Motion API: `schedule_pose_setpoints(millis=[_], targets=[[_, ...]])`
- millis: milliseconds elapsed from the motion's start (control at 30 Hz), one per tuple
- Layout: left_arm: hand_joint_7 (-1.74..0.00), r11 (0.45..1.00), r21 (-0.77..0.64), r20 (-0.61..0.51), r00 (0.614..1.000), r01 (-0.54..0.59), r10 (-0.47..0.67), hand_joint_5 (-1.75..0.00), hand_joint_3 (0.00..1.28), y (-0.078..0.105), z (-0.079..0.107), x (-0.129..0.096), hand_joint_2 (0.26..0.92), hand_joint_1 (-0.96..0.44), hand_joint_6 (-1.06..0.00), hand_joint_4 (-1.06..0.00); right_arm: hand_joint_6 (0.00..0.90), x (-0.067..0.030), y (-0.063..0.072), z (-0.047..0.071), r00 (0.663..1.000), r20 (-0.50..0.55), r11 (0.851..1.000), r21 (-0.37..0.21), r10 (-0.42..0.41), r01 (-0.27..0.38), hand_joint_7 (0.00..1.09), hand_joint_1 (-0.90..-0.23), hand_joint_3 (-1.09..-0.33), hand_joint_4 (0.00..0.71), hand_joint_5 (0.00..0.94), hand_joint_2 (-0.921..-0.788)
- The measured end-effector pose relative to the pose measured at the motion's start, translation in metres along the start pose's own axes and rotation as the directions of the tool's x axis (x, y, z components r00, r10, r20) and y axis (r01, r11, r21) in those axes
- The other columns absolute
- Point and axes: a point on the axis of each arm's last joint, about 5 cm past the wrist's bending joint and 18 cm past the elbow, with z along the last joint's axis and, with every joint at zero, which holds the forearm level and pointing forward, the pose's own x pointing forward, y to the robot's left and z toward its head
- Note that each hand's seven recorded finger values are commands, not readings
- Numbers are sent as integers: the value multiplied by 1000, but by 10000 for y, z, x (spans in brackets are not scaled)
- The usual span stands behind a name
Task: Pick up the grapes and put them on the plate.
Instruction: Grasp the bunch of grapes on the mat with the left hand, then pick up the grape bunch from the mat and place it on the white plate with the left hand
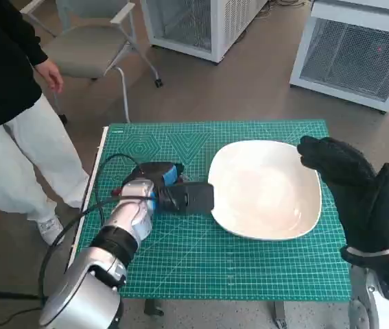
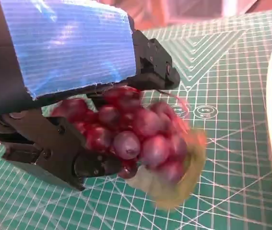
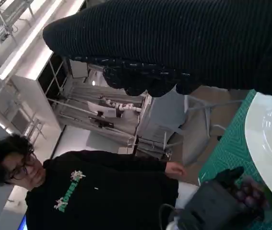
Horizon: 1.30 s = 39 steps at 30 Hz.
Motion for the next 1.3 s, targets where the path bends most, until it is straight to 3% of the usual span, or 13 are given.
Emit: schedule_pose_setpoints(millis=[233, 700, 1300], targets=[[-12, 1000, 5, 6, 1000, 18, -18, -1744, 943, -15, -12, 0, 598, 391, -525, -397, 61, 0, 1, 3, 1000, 1, 1000, 0, 0, 0, 719, -553, -592, 395, 142, -921], [-2, 999, -16, -22, 998, 50, -50, -1724, 946, -11, -31, 0, 584, 393, -344, -421, 61, -5, 2, 8, 1000, 1, 1000, -1, 1, -1, 719, -552, -592, 397, 137, -921], [-1, 995, -74, -43, 997, 62, -65, -1590, 891, -3, -54, 0, 551, 403, -299, -538, 65, -6, 3, 3, 1000, -1, 1000, 0, 0, 0, 717, -553, -590, 402, 130, -921]])
